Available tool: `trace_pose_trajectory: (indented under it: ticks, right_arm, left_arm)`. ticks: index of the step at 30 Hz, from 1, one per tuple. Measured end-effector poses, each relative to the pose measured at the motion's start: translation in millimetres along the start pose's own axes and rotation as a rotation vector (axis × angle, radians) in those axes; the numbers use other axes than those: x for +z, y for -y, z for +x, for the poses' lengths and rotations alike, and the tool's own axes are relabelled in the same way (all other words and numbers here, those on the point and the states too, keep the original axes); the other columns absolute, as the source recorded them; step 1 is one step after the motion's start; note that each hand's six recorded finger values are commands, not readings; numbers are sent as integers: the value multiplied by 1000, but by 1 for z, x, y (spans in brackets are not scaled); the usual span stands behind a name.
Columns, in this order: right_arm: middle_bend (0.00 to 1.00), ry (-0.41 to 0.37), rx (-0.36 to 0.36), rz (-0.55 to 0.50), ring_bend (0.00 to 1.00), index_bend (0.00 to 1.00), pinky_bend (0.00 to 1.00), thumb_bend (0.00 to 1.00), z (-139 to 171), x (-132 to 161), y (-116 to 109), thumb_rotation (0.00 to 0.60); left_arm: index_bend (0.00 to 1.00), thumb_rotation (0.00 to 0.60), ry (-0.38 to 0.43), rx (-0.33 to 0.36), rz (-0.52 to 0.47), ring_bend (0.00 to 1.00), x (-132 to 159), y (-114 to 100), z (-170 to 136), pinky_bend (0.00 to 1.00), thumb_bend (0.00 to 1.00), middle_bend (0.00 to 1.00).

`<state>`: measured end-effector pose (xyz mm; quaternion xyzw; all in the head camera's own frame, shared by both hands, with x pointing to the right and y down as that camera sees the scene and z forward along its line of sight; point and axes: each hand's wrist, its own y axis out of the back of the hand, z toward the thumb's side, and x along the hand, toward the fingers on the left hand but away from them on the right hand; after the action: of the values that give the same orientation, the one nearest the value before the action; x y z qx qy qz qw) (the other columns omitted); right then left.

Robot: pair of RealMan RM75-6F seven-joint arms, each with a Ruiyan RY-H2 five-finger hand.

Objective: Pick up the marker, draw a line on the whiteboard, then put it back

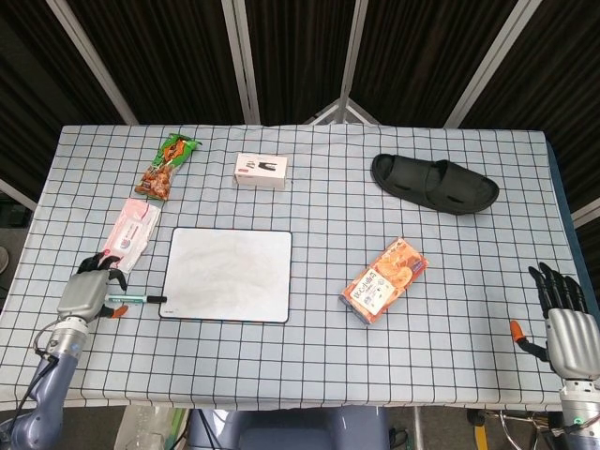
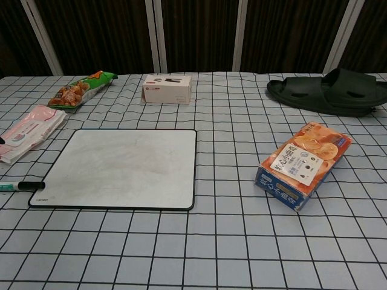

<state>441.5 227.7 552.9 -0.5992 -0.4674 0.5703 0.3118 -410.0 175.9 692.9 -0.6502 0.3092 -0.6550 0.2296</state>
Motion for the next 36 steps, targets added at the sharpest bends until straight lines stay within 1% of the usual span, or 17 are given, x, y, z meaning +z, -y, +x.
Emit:
trace_pose_trajectory:
  ticks: [3, 8, 13, 19, 22, 26, 31, 36]
  right_arm:
    - [0, 2, -2, -3, 0, 0, 0, 343, 0, -1, 0, 600]
    - [0, 5, 0, -6, 0, 0, 0, 344, 0, -2, 0, 600]
    - [0, 3, 0, -8, 0, 0, 0, 344, -1, -1, -1, 600]
    - [0, 6, -1, -10, 0, 0, 0, 344, 0, -2, -1, 600]
    - [0, 5, 0, -10, 0, 0, 0, 344, 0, -2, -1, 600]
    - [0, 5, 0, -11, 0, 0, 0, 343, 0, -2, -1, 600]
    - [0, 10, 2, -11, 0, 0, 0, 344, 0, -2, -1, 600]
    - [0, 10, 1, -12, 0, 0, 0, 344, 0, -2, -1, 600]
  left_arm:
    - [515, 600, 11, -9, 7, 0, 9, 6, 5, 0, 391, 109]
    - [464, 600, 38, -7, 43, 0, 22, 14, 9, 0, 401, 103]
    - [438, 600, 57, -5, 58, 0, 31, 19, 12, 0, 443, 92]
    - [403, 600, 73, -14, 80, 0, 37, 22, 13, 0, 452, 80]
    - [405, 600, 75, -13, 85, 0, 37, 21, 13, 0, 460, 75]
    - [433, 600, 79, -10, 104, 0, 36, 19, 12, 0, 470, 72]
    - [462, 600, 87, -5, 143, 0, 34, 18, 10, 0, 473, 68]
    - [462, 600, 94, 5, 192, 0, 32, 17, 12, 0, 473, 66]
